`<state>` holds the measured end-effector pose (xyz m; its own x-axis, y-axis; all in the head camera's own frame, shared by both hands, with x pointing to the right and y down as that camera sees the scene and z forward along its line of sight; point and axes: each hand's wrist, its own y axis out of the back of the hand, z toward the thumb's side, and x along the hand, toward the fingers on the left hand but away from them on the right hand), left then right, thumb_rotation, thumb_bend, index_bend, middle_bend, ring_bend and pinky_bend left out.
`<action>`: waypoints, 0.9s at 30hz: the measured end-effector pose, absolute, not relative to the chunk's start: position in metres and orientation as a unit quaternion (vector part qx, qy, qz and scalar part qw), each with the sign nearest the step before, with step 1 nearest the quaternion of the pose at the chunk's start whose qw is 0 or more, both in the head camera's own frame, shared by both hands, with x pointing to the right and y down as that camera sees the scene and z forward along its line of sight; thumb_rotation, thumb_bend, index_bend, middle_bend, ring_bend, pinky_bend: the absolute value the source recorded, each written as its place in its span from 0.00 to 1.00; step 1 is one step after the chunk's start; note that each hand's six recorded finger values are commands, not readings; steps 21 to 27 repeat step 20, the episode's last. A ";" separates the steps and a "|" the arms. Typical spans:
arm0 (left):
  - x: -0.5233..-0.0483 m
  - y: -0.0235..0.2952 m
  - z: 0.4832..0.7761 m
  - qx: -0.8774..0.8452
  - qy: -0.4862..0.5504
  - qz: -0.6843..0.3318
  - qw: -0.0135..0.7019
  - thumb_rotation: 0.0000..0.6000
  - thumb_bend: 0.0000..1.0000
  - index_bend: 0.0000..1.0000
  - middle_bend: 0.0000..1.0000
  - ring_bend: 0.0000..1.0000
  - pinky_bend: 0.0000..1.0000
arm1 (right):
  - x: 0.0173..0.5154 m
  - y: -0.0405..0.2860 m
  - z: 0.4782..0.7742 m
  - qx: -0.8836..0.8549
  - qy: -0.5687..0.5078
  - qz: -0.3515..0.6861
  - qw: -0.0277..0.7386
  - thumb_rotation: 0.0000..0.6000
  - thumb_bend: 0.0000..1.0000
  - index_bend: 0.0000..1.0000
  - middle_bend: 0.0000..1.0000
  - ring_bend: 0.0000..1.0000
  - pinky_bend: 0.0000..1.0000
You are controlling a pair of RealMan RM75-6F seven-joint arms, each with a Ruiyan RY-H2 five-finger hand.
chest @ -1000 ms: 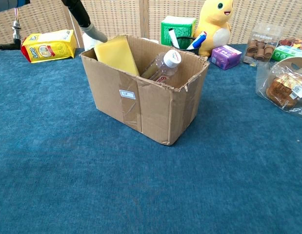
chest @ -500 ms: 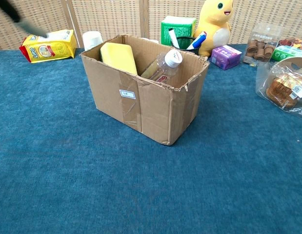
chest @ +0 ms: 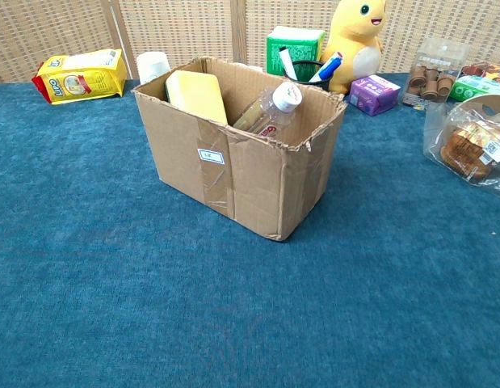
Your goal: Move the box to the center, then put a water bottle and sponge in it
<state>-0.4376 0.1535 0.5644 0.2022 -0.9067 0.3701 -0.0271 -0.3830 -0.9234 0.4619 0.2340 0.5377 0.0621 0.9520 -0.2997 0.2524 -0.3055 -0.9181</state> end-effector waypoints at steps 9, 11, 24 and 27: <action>-0.466 0.223 0.578 -0.666 0.373 -0.517 0.388 1.00 0.00 0.00 0.00 0.00 0.11 | 0.460 0.236 0.520 -0.562 -0.470 0.531 0.426 1.00 0.00 0.12 0.00 0.00 0.08; -0.467 0.226 0.577 -0.668 0.382 -0.510 0.384 1.00 0.00 0.00 0.00 0.00 0.06 | 0.459 0.237 0.518 -0.558 -0.476 0.533 0.422 1.00 0.00 0.11 0.00 0.00 0.07; -0.473 0.235 0.560 -0.662 0.391 -0.501 0.396 1.00 0.00 0.00 0.00 0.00 0.00 | 0.460 0.240 0.518 -0.566 -0.461 0.552 0.403 1.00 0.00 0.00 0.00 0.00 0.00; -0.473 0.235 0.560 -0.662 0.391 -0.501 0.396 1.00 0.00 0.00 0.00 0.00 0.00 | 0.460 0.240 0.518 -0.566 -0.461 0.552 0.403 1.00 0.00 0.00 0.00 0.00 0.00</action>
